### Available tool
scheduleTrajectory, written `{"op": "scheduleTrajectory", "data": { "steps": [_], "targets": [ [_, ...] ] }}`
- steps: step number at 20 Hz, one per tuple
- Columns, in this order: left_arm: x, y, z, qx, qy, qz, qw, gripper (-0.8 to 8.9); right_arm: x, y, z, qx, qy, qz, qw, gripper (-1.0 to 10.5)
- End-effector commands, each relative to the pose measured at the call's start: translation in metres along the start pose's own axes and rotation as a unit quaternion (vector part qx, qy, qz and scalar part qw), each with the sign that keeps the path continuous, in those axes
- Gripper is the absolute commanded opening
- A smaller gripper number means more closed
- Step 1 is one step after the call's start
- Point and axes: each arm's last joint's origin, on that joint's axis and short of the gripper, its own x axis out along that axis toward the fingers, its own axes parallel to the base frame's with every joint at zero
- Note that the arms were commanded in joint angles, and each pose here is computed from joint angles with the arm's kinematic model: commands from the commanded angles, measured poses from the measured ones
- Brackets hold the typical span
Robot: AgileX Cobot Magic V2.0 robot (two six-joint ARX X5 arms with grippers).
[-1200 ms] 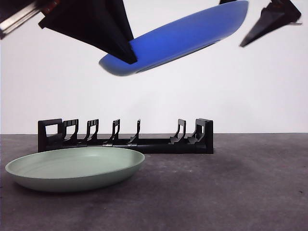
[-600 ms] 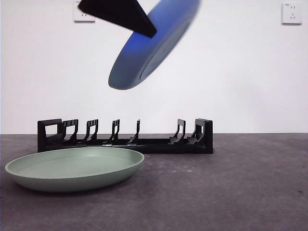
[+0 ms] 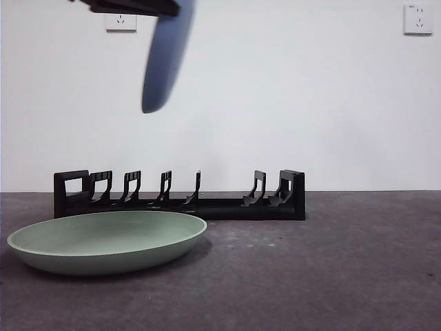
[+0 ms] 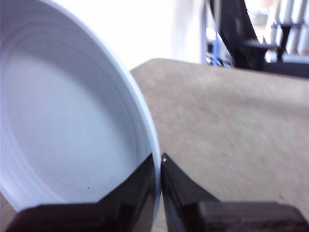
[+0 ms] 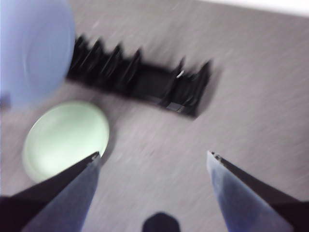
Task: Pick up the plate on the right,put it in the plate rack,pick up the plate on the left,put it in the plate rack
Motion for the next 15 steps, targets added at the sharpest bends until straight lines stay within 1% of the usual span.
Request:
{"op": "scheduleTrajectory", "data": {
  "steps": [1,3,5,6,7,9,13,15],
  "targets": [
    [-0.012,0.025,-0.001,-0.041,-0.016,0.017,0.999,-0.08,0.019,-0.003,-0.011,0.005,0.031,0.027,0.999,3.8],
    [-0.023,0.044,-0.004,-0.049,-0.02,0.017,0.998,-0.08,0.04,-0.005,-0.021,0.013,0.049,0.059,0.997,3.8],
    [-0.031,0.059,-0.009,-0.058,-0.02,0.019,0.998,-0.08,0.062,-0.008,-0.033,0.032,0.063,0.091,0.993,3.8],
    [-0.032,0.065,-0.011,-0.065,-0.017,0.021,0.998,-0.09,0.071,-0.009,-0.039,0.04,0.069,0.1,0.992,3.8],
    [-0.031,0.072,-0.013,-0.073,-0.015,0.014,0.997,-0.08,0.082,-0.011,-0.047,0.051,0.077,0.108,0.99,3.8],
    [-0.024,0.085,-0.015,-0.086,-0.01,-0.001,0.996,-0.09,0.099,-0.012,-0.061,0.06,0.093,0.118,0.987,3.8],
    [-0.005,0.109,-0.013,-0.098,-0.002,-0.015,0.995,-0.08,0.119,-0.006,-0.082,0.061,0.13,0.126,0.982,3.8],
    [0.002,0.121,-0.014,-0.105,0.005,-0.01,0.994,-0.08,0.122,-0.003,-0.087,0.057,0.139,0.131,0.98,3.8]
  ]
}}
